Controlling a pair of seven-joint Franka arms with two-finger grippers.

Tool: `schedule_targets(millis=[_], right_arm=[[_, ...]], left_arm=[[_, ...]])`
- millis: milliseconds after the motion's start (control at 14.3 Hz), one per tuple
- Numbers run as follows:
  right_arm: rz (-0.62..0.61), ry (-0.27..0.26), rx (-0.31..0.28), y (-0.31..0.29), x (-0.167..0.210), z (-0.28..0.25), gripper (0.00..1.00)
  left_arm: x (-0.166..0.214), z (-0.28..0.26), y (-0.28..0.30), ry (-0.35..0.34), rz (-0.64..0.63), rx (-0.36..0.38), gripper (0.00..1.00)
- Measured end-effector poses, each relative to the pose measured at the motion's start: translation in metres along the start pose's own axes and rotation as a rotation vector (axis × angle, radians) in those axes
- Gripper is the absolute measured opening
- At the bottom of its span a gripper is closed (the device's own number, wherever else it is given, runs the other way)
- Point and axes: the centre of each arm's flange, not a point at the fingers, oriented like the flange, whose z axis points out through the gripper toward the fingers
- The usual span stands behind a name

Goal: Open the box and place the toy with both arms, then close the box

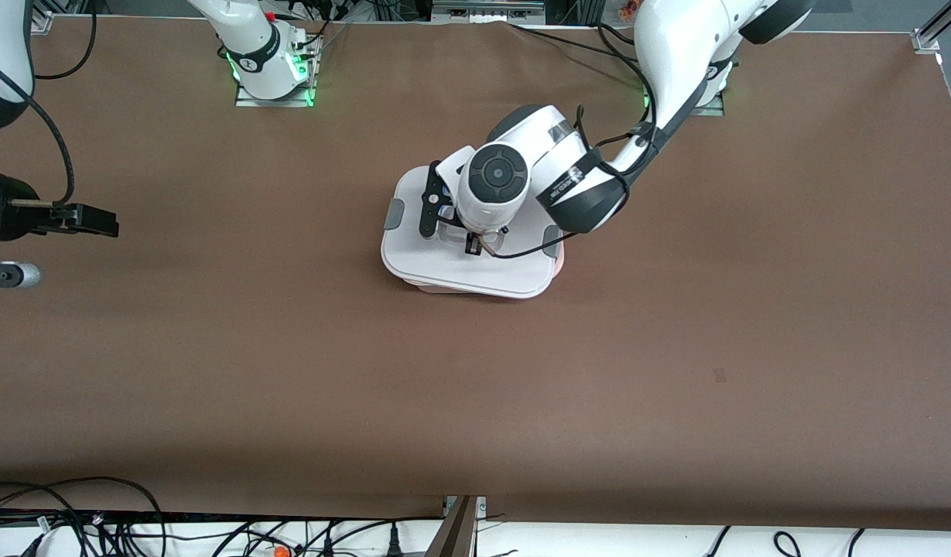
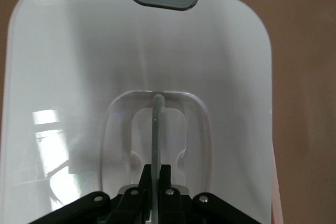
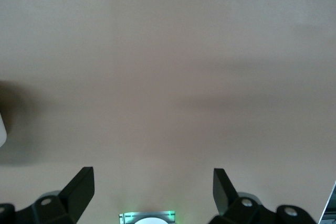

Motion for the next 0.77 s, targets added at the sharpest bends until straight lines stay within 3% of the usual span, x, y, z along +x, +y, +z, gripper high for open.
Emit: schedule_targets(millis=[489,769], right_arm=[[0.014,-0.042,-0.032,-0.001,-0.055,-0.003,1.0],[0.03,-0.006,0.027,0.008,-0.085,-0.023,1.0]], left_arm=[[-0.009,-0.003,-0.007,0.001,-0.118,0.006,0.08],[-0.01,-0.003,-0.007,-0.002,-0.158,0.003,0.08]])
